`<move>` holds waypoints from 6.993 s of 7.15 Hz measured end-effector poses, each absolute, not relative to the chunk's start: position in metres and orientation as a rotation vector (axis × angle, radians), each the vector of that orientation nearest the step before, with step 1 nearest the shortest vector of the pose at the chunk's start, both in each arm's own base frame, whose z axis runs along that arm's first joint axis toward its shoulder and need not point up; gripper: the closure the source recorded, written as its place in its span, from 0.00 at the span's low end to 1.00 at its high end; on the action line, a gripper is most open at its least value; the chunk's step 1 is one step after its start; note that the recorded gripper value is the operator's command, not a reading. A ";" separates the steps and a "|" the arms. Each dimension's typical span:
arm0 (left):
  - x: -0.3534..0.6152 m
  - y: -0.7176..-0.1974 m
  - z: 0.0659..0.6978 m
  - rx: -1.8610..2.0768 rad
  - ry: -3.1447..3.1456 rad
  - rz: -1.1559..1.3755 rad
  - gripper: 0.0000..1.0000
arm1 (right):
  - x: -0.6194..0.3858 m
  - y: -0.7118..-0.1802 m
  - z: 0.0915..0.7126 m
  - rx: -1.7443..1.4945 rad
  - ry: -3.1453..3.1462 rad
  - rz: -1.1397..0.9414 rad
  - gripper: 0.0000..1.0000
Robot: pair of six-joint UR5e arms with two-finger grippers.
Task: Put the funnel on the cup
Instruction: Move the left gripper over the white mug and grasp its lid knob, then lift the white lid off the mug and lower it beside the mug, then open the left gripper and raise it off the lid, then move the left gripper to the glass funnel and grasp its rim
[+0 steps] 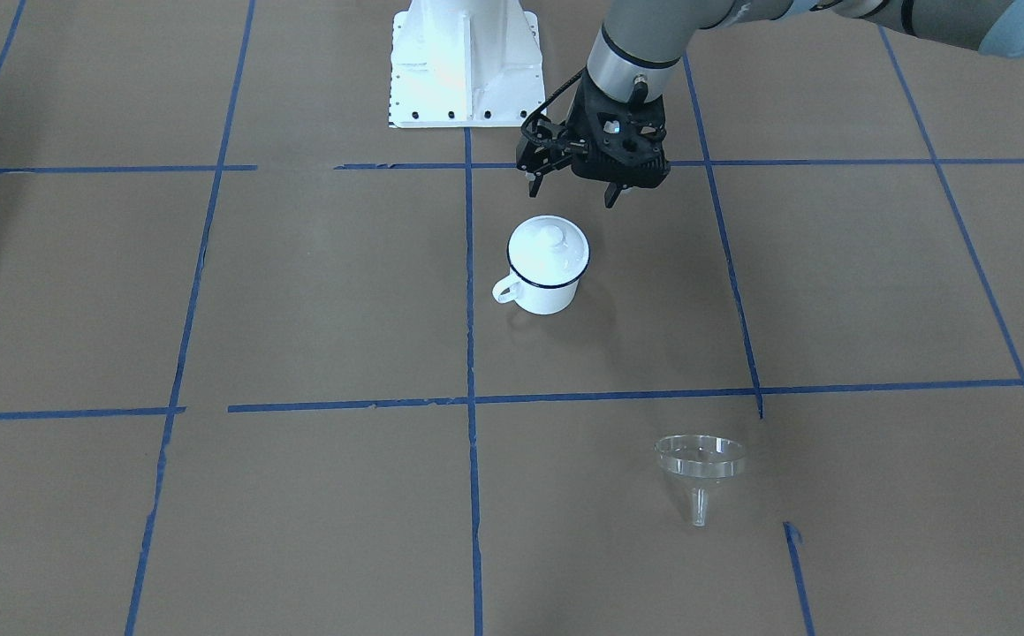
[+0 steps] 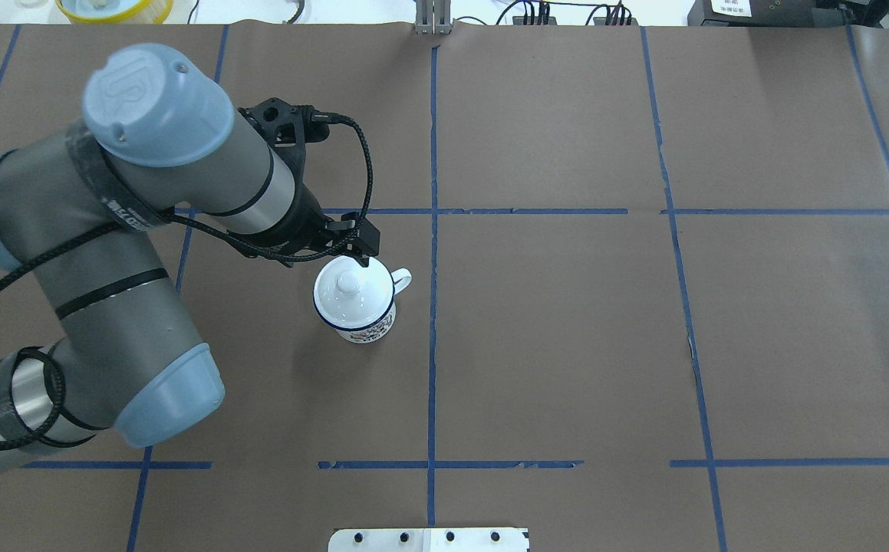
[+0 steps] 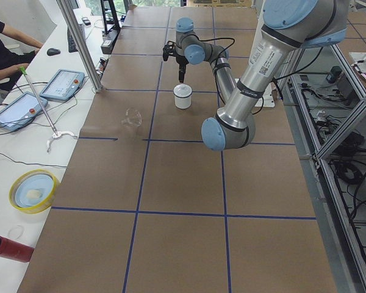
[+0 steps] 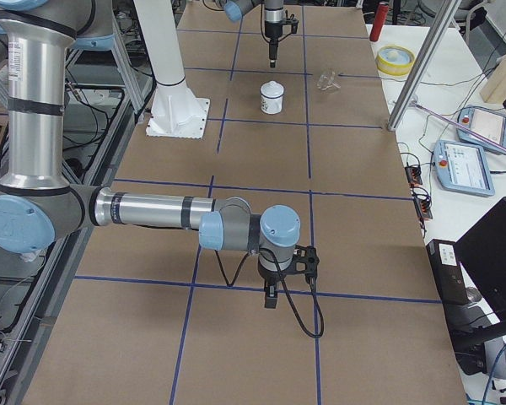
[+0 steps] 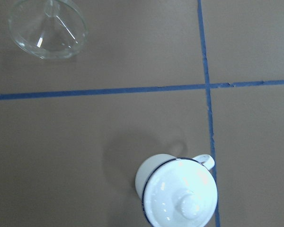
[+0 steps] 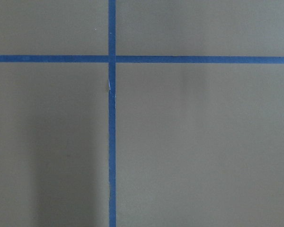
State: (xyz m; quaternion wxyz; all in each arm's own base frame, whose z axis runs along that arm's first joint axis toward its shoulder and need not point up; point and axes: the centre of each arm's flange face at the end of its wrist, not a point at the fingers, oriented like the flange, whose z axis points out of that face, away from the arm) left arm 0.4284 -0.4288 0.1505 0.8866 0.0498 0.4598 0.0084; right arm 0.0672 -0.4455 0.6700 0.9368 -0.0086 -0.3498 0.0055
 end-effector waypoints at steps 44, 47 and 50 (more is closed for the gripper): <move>0.418 -0.545 0.301 0.197 0.939 -0.598 0.00 | 0.067 -0.446 0.670 -0.017 -0.715 0.011 0.00; 0.438 -0.570 0.340 0.153 1.009 -0.762 0.00 | 0.067 -0.445 0.670 -0.018 -0.715 0.011 0.00; 0.436 -0.602 0.339 0.183 1.038 -0.818 0.00 | 0.067 -0.446 0.670 -0.017 -0.715 0.011 0.00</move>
